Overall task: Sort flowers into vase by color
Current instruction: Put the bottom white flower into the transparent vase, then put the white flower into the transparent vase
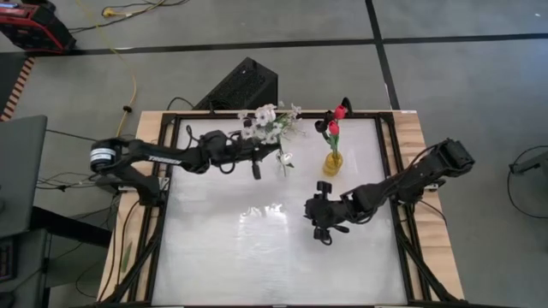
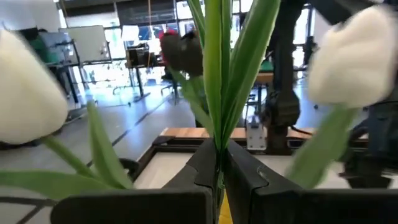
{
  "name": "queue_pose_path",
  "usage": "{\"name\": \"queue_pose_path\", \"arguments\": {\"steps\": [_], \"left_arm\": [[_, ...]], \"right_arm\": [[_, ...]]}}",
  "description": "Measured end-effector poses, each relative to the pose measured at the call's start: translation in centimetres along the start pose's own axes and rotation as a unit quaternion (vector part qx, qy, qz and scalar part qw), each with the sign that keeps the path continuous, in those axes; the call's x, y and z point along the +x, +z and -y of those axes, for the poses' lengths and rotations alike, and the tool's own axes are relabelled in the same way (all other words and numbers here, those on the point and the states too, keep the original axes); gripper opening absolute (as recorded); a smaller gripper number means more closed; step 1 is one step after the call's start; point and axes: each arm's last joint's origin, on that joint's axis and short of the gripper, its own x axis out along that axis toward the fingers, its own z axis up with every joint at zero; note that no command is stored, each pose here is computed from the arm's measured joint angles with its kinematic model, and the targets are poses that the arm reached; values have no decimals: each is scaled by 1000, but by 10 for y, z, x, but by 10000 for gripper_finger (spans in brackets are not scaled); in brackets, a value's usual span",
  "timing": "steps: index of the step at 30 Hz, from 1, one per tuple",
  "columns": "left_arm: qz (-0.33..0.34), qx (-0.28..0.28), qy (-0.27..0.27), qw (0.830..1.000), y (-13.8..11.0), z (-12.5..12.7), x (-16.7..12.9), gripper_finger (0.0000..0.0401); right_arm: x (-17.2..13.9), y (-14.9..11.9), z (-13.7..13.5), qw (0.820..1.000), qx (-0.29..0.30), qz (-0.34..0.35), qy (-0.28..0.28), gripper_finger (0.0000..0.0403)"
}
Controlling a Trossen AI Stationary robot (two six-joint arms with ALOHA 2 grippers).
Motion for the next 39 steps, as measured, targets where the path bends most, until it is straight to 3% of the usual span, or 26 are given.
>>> {"name": "queue_pose_path", "arguments": {"steps": [12,20,27,34,39], "left_arm": [[-44,-55,24,997,-28,-14,7,18],[-67,-65,9,996,-33,-13,7,76],[-131,-69,-18,989,-41,-10,3,132],[-222,-47,-34,973,-33,-10,-3,180],[-327,-25,-59,943,-12,-10,-7,206]], "right_arm": [[-7,-5,-15,1000,-23,3,17,180],[-9,-7,-19,1000,-28,9,10,180],[-10,-7,-21,1000,-25,9,12,180],[-10,-7,-21,1000,-22,11,12,180],[-10,-7,-21,1000,-21,11,12,180]]}}
